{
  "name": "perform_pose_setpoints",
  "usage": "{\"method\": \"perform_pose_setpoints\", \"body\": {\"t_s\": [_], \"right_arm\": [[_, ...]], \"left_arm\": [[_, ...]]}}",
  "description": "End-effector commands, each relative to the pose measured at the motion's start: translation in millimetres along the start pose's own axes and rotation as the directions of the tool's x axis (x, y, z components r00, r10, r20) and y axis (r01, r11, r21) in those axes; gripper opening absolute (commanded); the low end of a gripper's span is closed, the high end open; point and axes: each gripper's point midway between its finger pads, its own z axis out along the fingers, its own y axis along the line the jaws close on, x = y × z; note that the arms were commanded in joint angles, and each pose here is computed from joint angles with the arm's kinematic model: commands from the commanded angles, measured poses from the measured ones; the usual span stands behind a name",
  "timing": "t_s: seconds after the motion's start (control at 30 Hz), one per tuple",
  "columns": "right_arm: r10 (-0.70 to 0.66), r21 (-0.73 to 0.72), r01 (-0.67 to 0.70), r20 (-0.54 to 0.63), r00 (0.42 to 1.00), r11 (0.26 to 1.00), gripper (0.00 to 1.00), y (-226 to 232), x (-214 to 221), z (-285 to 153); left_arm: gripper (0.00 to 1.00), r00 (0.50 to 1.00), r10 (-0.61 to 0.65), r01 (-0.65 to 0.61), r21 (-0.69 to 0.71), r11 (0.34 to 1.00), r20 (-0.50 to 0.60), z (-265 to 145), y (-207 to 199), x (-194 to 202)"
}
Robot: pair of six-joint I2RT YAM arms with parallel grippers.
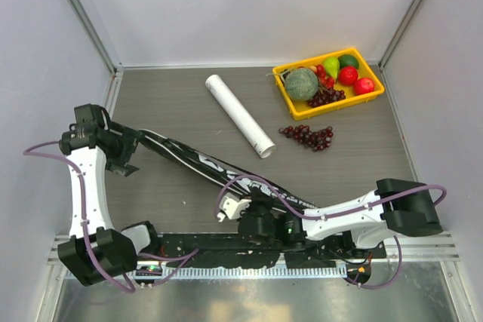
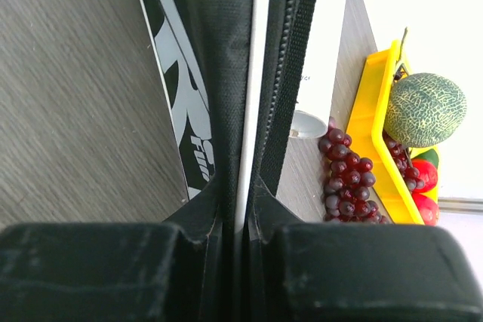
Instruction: Pack up the badminton gear
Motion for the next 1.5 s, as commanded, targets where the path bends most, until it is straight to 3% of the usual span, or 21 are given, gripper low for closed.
{"method": "perform_pose_setpoints", "body": {"t_s": [0.0,0.23,0.47,0.73,0.8,0.87,0.97,1.03,1.07,1.17,1.23,1.27,1.3,1.33,1.4,1.47], "right_arm": [[0.145,0.059,-0.151,0.09,0.985,0.987,0.05,-14.1,-24.9,-8.7],[0.125,0.073,-0.131,0.08,0.989,0.989,0.05,-7.8,-26.1,-9.5],[0.08,0.088,-0.089,0.097,0.992,0.992,0.05,-1.8,-37.4,-17.6],[0.098,0.097,-0.109,0.111,0.989,0.989,0.05,-3.4,-40.1,-18.4],[0.111,0.082,-0.123,0.137,0.984,0.989,0.05,-2.4,-43.3,-18.1],[0.087,0.043,-0.095,0.152,0.985,0.995,0.06,1.9,-44.8,-17.2],[0.112,0.038,-0.119,0.151,0.982,0.992,0.12,-1.6,-46.9,-18.7],[0.164,-0.009,-0.165,0.162,0.973,0.986,0.3,-2.0,-53.6,-22.5],[0.21,-0.045,-0.206,0.165,0.964,0.978,0.33,-2.2,-59.4,-25.3],[0.423,-0.227,-0.381,0.177,0.889,0.896,0.57,-12.8,-89.7,-33.4],[0.611,-0.374,-0.531,0.134,0.781,0.76,0.65,-21.4,-106.4,-37.4],[0.735,-0.419,-0.638,0.117,0.667,0.646,0.66,-37.0,-118.7,-43.8],[0.785,-0.482,-0.661,0.098,0.612,0.575,0.66,-40.9,-125.1,-43.0],[0.87,-0.546,-0.706,0.091,0.485,0.451,0.66,-55.3,-144.1,-53.4],[0.935,-0.617,-0.725,0.055,0.349,0.307,0.65,-72.3,-166.2,-57.3],[0.954,-0.642,-0.733,-0.008,0.3,0.226,0.64,-78.5,-186.1,-54.2]], "left_arm": [[0.82,0.997,0.039,-0.049,0.143,0.989,0.069,-22.7,-21.9,-6.5],[0.85,0.985,-0.032,-0.008,0.234,0.972,0.167,-42.4,-19.8,-6.3],[0.87,0.997,-0.008,-0.012,0.255,0.967,0.077,-27.5,-28.3,3.3],[0.72,0.997,-0.009,-0.008,0.201,0.979,0.079,-15.3,-11.6,6.2],[0.65,0.998,-0.014,0.002,0.198,0.98,0.06,-7.9,-10.3,8.5],[0.42,1.0,-0.007,0.002,0.2,0.98,0.023,-3.0,-11.7,13.1],[0.16,1.0,-0.007,0.006,0.203,0.979,0.002,-1.4,-12.9,15.9],[0.0,1.0,-0.007,0.005,0.21,0.978,0.005,-4.5,-14.1,15.7],[0.0,1.0,-0.01,0.007,0.212,0.977,0.013,-5.9,-13.9,15.0],[0.0,0.999,-0.029,0.023,0.224,0.974,0.022,-10.1,-14.1,15.7],[0.0,0.999,-0.042,0.038,0.24,0.97,0.013,-11.2,-15.0,18.5],[0.0,0.999,-0.051,0.046,0.249,0.967,0.013,-11.9,-15.3,19.3],[0.0,0.998,-0.055,0.05,0.257,0.965,0.015,-11.6,-14.9,20.1],[0.0,0.998,-0.062,0.055,0.263,0.963,0.021,-12.0,-14.8,19.8],[0.0,0.997,-0.075,0.063,0.282,0.958,0.032,-12.9,-15.4,19.8],[0.0,0.996,-0.08,0.063,0.298,0.953,0.043,-14.5,-16.3,20.1]]}}
